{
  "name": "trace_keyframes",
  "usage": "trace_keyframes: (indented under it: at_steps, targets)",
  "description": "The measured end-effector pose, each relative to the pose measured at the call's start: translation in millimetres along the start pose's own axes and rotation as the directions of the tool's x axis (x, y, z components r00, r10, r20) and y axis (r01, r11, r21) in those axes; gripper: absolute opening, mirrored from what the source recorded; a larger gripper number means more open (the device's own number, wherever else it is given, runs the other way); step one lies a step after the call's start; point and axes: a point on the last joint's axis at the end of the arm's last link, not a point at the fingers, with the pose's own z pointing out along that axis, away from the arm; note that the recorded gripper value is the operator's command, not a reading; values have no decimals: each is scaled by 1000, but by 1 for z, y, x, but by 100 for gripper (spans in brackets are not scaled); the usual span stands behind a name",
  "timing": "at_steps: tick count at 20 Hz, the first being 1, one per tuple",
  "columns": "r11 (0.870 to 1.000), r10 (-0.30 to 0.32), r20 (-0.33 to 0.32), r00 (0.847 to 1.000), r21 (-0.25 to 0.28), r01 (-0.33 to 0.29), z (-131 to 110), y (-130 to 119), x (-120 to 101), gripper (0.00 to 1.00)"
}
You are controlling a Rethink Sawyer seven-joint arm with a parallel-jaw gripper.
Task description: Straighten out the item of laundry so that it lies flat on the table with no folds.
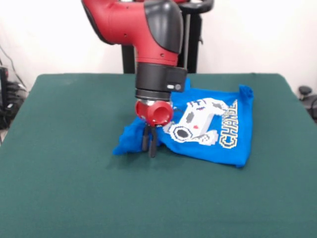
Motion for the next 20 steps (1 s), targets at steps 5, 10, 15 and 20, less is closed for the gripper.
trace_keyframes:
  at_steps: [5,10,15,20]
  targets:
    - [1000,0,2,1000,10,0,-2,-11,-18,100]
    - [1000,-7,-5,1000,17,7,-4,-18,-26,100]
    - [999,-20,-19,1000,26,20,-9,-21,-35,100]
    - [999,-26,-28,999,36,27,-13,-28,-47,100]
